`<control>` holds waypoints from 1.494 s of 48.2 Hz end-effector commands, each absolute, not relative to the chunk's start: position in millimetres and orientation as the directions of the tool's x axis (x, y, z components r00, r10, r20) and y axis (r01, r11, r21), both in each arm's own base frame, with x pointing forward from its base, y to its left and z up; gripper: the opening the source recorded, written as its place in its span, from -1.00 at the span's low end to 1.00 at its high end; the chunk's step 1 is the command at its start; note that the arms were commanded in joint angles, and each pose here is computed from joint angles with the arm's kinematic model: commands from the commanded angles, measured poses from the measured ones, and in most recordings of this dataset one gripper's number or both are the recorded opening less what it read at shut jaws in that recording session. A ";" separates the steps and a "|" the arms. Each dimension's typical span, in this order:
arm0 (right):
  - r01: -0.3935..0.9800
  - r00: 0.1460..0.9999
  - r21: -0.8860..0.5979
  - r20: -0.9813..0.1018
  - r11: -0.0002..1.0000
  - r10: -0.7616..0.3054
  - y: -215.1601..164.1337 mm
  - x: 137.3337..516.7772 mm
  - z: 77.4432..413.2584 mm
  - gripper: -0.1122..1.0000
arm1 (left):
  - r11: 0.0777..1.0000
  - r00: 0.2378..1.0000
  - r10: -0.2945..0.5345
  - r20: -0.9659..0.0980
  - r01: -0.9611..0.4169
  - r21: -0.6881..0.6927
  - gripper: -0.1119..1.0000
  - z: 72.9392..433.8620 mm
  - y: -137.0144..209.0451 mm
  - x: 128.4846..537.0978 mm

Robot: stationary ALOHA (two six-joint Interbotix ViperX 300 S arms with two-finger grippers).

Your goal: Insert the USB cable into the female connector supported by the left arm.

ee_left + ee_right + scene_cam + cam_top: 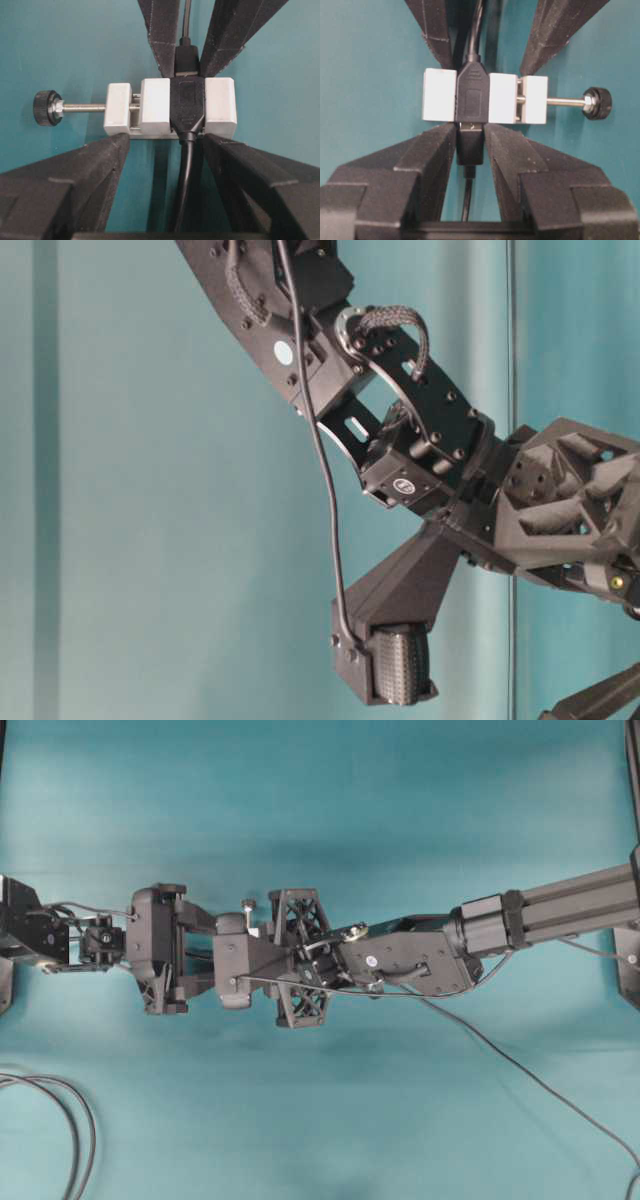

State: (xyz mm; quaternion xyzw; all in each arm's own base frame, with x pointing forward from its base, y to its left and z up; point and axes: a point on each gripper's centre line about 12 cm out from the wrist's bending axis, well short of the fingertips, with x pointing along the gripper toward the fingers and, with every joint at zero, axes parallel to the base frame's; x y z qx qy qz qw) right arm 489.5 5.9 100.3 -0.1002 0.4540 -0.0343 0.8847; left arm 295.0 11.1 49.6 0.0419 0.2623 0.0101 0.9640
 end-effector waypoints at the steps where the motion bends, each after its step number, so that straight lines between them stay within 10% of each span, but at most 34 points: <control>1: -0.011 0.627 -0.207 -0.764 0.978 -0.154 3.1 494.3 124.0 -0.09 | 0.995 0.886 0.031 -0.462 0.014 0.095 0.58 58.0 7.8 309.6; 44: 0.011 0.577 -0.200 -0.799 0.980 -0.170 3.8 465.7 122.0 0.17 | 0.995 0.872 0.030 -0.489 0.022 0.100 0.58 59.3 6.8 282.6; 61: 0.001 0.579 -0.194 -0.800 0.981 -0.159 5.0 466.5 116.3 -0.42 | 0.994 0.867 0.030 -0.497 0.026 0.105 0.57 52.2 7.0 291.4; 72: -0.001 0.578 -0.190 -0.801 0.982 -0.154 5.6 465.3 113.1 -0.44 | 0.994 0.862 0.030 -0.506 0.028 0.106 0.57 47.9 7.0 293.1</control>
